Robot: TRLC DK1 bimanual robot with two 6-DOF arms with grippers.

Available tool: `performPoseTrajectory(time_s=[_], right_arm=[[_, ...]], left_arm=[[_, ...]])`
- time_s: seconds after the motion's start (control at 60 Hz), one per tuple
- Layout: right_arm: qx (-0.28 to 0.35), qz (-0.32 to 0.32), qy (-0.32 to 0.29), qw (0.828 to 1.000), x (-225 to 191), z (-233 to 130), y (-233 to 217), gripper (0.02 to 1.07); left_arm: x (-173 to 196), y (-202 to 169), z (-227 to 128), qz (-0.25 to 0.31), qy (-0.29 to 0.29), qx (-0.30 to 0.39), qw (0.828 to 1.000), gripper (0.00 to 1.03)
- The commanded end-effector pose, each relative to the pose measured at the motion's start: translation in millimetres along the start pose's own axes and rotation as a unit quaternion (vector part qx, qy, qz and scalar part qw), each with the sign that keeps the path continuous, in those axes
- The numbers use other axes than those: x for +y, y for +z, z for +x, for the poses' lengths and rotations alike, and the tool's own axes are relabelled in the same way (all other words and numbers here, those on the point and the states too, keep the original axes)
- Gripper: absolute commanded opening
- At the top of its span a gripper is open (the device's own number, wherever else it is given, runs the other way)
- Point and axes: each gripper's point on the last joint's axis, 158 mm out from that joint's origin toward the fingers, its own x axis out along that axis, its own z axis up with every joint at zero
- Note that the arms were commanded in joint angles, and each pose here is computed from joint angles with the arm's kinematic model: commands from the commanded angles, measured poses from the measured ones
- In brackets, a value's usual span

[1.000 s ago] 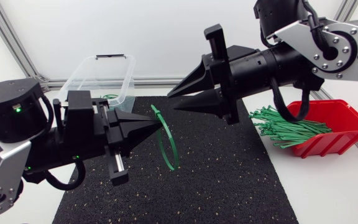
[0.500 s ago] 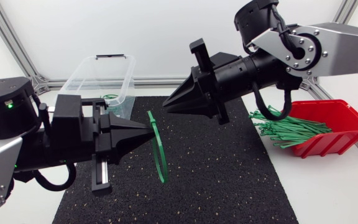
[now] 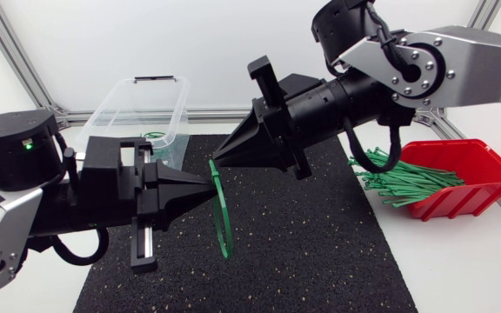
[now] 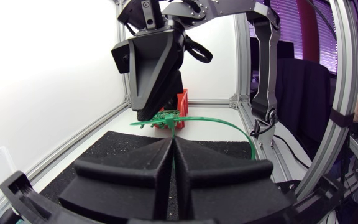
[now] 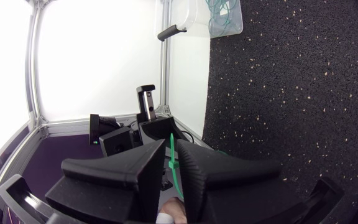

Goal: Take a green cable tie from the red box, thread the tail through the head to close it, then place it in the transparent bin on the left.

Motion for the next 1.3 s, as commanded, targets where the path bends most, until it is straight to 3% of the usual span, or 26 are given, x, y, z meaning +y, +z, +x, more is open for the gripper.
performPoseTrajectory(time_s=[0.0,0.833,1.083,1.283], right_arm=[[0.003,-0.008,-0.002,1.0,4.0,0.2,-4.8,0.23],[0.013,-0.016,-0.014,1.0,-5.3,9.2,-14.2,0.23],[0.003,-0.025,-0.016,1.0,-4.4,5.4,-14.4,0.08],[-0.003,-0.029,-0.016,0.999,-3.0,3.2,-14.0,0.08]], left_arm=[[4.4,1.9,1.0,0.011,0.0,-0.002,1.0,0.03],[3.0,5.9,4.6,0.013,-0.006,-0.003,1.0,0.03],[0.0,12.9,5.4,0.016,-0.01,-0.008,1.0,0.03],[-3.4,11.8,6.4,0.014,-0.014,-0.007,1.0,0.03]])
